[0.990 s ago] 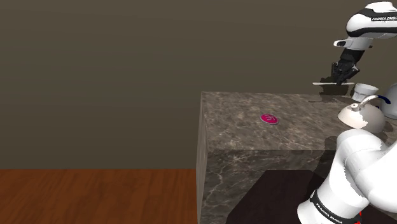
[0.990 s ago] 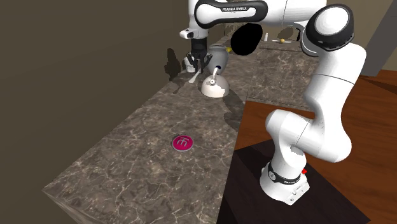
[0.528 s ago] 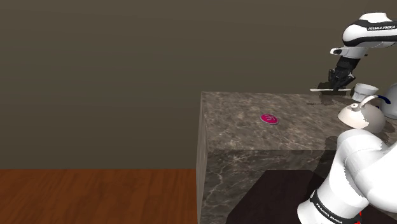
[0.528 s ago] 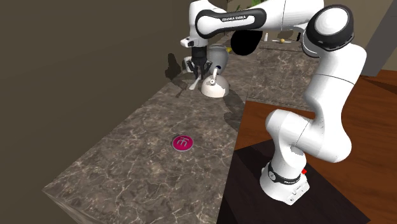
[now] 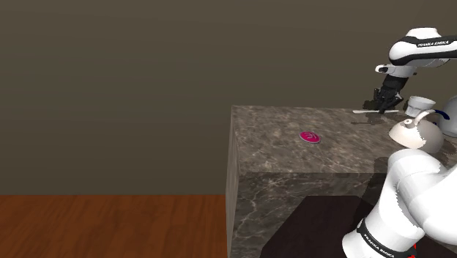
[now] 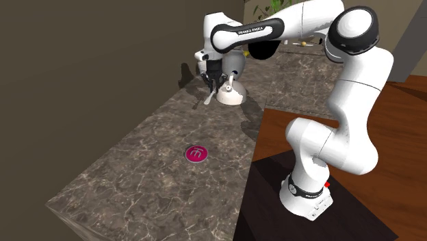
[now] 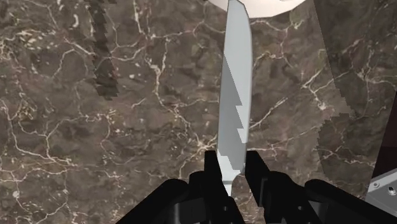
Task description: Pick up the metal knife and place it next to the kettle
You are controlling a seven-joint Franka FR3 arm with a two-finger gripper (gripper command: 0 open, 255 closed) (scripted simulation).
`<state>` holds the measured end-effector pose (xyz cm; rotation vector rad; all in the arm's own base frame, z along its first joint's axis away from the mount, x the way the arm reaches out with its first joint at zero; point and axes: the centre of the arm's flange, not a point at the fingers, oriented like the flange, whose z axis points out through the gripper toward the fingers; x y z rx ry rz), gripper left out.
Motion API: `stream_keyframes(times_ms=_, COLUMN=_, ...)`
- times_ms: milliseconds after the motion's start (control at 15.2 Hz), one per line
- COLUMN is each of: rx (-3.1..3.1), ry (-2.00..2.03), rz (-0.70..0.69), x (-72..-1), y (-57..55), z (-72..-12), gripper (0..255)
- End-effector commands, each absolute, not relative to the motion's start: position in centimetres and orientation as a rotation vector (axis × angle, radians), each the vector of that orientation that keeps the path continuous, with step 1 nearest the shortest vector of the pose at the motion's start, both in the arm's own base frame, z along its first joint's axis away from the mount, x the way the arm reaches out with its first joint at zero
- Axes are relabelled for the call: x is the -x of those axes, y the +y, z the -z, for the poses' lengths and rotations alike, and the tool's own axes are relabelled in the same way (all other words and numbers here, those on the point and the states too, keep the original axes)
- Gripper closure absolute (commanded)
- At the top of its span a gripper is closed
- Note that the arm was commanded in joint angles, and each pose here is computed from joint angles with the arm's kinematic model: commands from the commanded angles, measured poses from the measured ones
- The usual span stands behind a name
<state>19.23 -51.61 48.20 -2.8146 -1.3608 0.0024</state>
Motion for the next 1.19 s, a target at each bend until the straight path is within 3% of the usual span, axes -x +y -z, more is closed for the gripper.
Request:
stream_keyframes(times_ms=0, rx=2.815, ry=-1.361, rz=-0.002, x=-19.3, y=-51.7, z=-47.1, gripper=255)
stream_keyframes(times_ms=1122, rx=2.815, ry=-1.361, rz=-0.002, x=-19.3, y=-51.7, z=-38.1, gripper=255)
